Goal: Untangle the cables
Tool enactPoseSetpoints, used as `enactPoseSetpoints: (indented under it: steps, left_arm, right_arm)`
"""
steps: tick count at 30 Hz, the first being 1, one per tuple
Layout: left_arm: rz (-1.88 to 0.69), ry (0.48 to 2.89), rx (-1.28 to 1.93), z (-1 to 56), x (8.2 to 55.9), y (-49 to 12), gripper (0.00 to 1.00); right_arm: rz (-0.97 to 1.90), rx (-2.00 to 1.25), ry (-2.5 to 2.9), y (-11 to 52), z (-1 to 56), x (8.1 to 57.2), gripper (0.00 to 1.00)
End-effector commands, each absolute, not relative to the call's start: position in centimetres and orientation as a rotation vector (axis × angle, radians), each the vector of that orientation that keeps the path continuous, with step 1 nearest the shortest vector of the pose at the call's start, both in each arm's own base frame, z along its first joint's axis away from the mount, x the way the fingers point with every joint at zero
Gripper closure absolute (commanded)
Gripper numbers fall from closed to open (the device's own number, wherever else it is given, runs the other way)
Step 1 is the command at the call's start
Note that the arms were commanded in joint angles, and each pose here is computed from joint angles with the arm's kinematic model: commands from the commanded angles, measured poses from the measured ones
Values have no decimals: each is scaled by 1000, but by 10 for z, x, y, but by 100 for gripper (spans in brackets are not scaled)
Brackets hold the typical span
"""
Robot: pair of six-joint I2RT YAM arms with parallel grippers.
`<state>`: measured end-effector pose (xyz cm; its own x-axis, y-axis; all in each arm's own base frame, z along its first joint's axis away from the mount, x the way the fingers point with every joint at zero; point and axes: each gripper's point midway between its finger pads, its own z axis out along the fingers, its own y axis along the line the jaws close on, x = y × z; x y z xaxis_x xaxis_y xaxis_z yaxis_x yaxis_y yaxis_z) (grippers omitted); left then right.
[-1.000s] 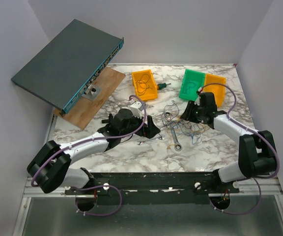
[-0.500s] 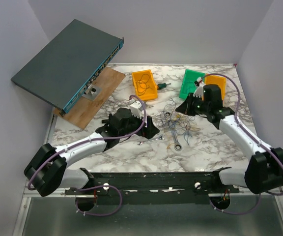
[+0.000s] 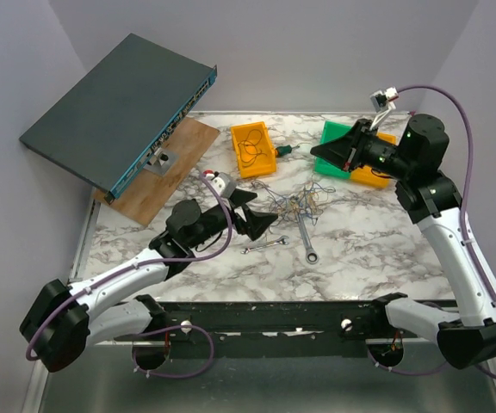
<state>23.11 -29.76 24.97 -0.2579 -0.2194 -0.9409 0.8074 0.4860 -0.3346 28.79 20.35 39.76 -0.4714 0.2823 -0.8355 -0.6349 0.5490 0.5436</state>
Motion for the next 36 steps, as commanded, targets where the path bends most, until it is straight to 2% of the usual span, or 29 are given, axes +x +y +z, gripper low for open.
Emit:
enactPoseSetpoints:
  steps: [1, 8, 14, 16, 21, 22, 28, 31, 33, 36]
  left_arm:
    - [-1058, 1393, 532, 276, 240, -308, 1]
    - [-1058, 1520, 602, 249, 265, -349, 4]
    - [-1290, 1586, 588, 208, 257, -393, 9]
    - [-1367, 1618, 570, 194, 254, -407, 16]
    - [-1357, 1679, 521, 174, 264, -407, 90]
    - [-1327, 1692, 498, 171, 268, -401, 100]
    - [-1103, 1789, 333, 162, 286, -341, 100]
    - [-925, 1933, 197, 140, 295, -300, 100]
    - [-799, 2011, 75, 124, 299, -265, 100]
    - [-705, 2002, -34, 120, 296, -226, 100]
  right_arm:
    - [1263, -331, 1778, 217, 404, 272, 99]
    - [1260, -334, 1743, 217, 420, 272, 99]
    - [1207, -281, 1717, 209, 435, 276, 99]
    - [1174, -240, 1699, 204, 441, 278, 99]
    - [993, -85, 1610, 172, 464, 281, 99]
    - [945, -49, 1600, 163, 468, 281, 99]
    - [531, 254, 1534, 81, 471, 286, 99]
    - [326, 397, 1490, 37, 468, 282, 99]
    - [241, 437, 1474, 21, 467, 278, 99]
    - [174, 473, 1482, 10, 458, 280, 99]
